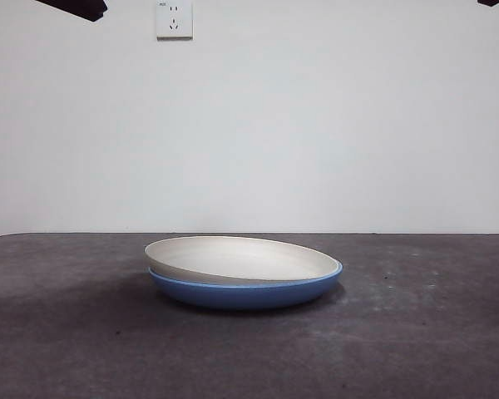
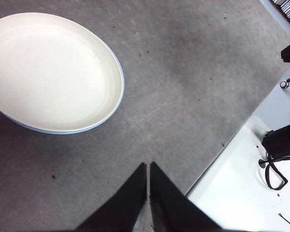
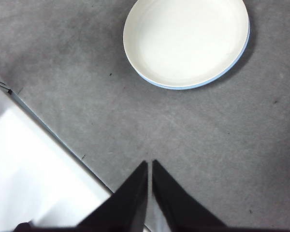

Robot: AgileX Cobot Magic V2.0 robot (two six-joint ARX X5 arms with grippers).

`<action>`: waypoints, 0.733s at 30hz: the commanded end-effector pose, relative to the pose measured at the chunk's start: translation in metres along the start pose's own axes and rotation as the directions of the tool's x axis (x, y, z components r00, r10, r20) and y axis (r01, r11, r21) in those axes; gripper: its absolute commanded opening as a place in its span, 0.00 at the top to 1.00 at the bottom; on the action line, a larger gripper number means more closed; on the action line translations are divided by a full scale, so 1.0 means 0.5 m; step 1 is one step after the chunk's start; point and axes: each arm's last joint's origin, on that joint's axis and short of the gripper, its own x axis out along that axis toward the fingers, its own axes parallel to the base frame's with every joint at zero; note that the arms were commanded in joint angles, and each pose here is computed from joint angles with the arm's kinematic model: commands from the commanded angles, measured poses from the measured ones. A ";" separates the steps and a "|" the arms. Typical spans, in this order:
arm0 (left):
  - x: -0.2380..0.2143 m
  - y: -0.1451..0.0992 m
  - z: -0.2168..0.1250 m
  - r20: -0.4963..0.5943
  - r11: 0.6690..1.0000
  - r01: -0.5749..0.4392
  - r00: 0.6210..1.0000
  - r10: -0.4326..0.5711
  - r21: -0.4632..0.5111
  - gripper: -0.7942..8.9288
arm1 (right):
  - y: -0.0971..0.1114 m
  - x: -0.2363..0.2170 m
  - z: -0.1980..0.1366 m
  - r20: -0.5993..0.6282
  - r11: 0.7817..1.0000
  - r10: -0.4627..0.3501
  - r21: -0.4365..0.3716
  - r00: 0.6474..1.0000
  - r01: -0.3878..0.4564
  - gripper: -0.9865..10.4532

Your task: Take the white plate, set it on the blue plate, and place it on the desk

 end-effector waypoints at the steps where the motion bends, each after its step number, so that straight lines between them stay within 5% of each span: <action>1: 0.000 -0.004 0.006 0.012 1.000 0.010 1.000 -0.010 0.019 0.91 | 0.004 -0.003 0.007 0.013 1.000 0.007 -0.022 1.000 -0.007 0.91; 5: -0.008 -0.005 0.007 0.032 0.999 0.005 0.999 -0.006 0.041 0.91 | 0.004 -0.003 0.007 0.014 1.000 0.007 -0.023 1.000 -0.007 0.91; 7: -0.027 -0.004 0.007 0.085 0.989 -0.033 0.996 0.021 0.145 0.91 | 0.004 -0.003 0.007 0.014 1.000 0.007 -0.023 1.000 -0.007 0.91; 9: -0.052 -0.001 0.014 0.203 0.975 -0.112 0.976 0.073 0.190 0.91 | 0.004 -0.003 0.007 0.014 1.000 0.007 -0.023 1.000 -0.007 0.91; 11: -0.089 0.005 0.021 0.382 0.952 -0.230 0.914 0.139 0.204 0.91 | 0.004 -0.003 0.007 0.014 1.000 0.007 -0.023 1.000 -0.007 0.91; 17: -0.175 0.027 -0.015 0.757 0.809 -0.581 0.570 0.320 0.095 0.91 | 0.004 -0.003 0.007 0.014 1.000 0.007 -0.023 1.000 -0.007 0.91; 22: -0.180 0.059 -0.093 0.798 0.646 -0.754 0.314 0.514 -0.119 0.91 | 0.004 -0.003 0.007 0.014 1.000 0.007 -0.023 1.000 -0.007 0.91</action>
